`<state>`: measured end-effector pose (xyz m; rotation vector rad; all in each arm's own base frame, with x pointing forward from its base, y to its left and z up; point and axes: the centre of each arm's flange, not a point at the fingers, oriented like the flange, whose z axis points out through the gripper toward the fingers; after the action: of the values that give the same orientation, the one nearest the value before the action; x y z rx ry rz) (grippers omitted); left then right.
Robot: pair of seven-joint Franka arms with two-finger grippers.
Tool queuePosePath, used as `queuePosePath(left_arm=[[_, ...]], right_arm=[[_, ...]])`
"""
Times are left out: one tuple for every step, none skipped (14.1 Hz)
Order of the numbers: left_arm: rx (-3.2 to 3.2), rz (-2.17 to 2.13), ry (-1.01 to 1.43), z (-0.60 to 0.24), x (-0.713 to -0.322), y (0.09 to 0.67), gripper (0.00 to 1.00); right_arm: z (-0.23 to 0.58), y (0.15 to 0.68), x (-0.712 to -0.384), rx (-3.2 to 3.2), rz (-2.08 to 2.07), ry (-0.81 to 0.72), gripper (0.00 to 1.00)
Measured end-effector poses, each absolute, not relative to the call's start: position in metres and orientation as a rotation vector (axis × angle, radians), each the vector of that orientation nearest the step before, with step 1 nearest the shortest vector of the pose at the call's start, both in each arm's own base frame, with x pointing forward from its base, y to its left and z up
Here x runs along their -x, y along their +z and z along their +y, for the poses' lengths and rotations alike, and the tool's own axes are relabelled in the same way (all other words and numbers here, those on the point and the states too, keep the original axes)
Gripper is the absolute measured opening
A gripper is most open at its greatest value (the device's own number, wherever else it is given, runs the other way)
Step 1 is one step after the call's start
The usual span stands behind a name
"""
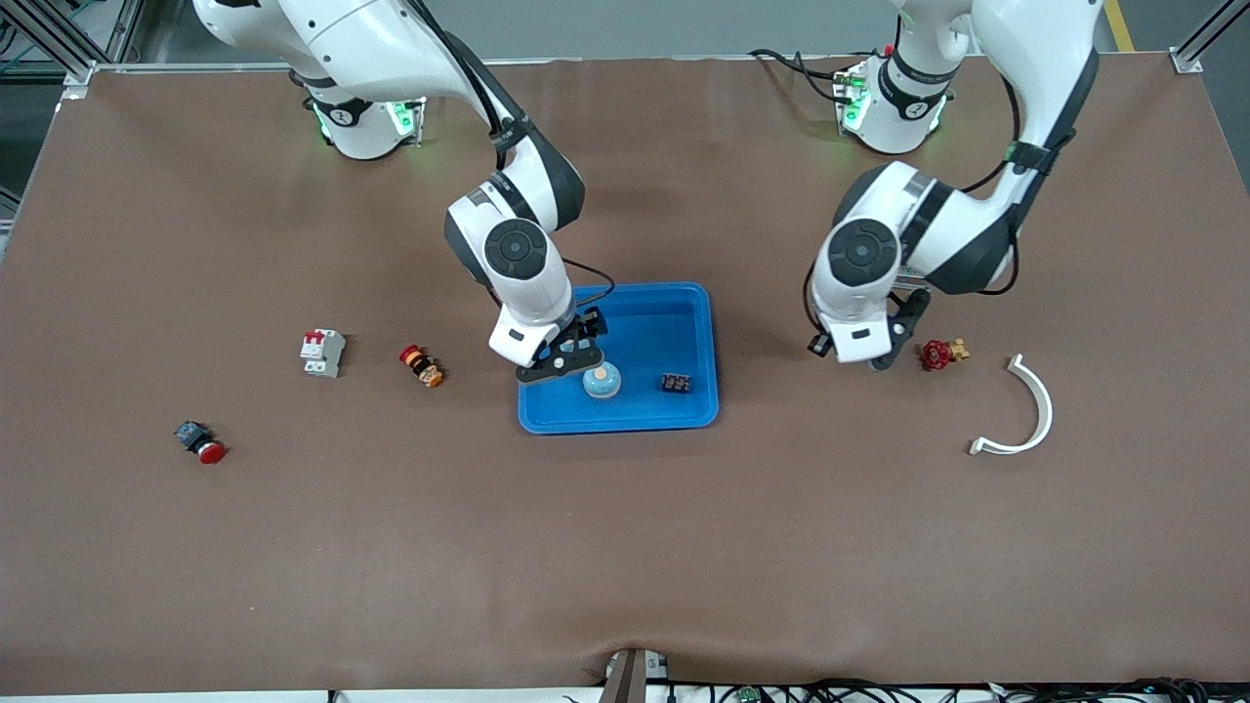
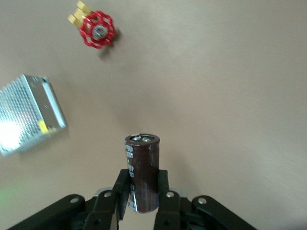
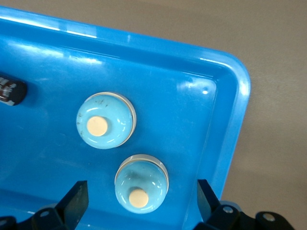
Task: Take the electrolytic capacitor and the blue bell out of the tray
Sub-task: 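Carry the capacitor with the left gripper beside the red valve and release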
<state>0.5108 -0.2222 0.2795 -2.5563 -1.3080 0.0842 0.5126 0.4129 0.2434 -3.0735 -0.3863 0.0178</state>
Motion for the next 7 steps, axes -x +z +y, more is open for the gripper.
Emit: queuePosePath(left_arm=[[2.557,-1.283,0.118,-0.205,-0.511,0.273,0.28],[2.56,-1.254,0.151,-0.188,-0.511,0.266,0.28],[2.565,-1.224,0.183,-0.171,-0.51,0.26,0.28],[2.57,-1.195,0.214,-0.156,-0.509,0.254,0.28],[2.573,-1.178,0.24,-0.142,-0.507,0.248,0.28],[2.576,-1.167,0.263,-0.13,-0.506,0.243,0.28],[2.581,-1.162,0.281,-0.118,-0.505,0.239,0.28]], right_arm=[[0.412,0.238,-0.51,3.073,-0.387,0.014,1.0],[0.411,0.234,-0.508,3.073,-0.387,0.013,1.0],[0.41,0.231,-0.507,3.074,-0.388,0.014,1.0],[0.409,0.23,-0.506,3.074,-0.388,0.013,1.0],[0.41,0.228,-0.505,3.073,-0.391,0.011,1.0],[0.411,0.227,-0.504,3.072,-0.395,0.011,1.0],[0.413,0.225,-0.502,3.071,-0.4,0.009,1.0]])
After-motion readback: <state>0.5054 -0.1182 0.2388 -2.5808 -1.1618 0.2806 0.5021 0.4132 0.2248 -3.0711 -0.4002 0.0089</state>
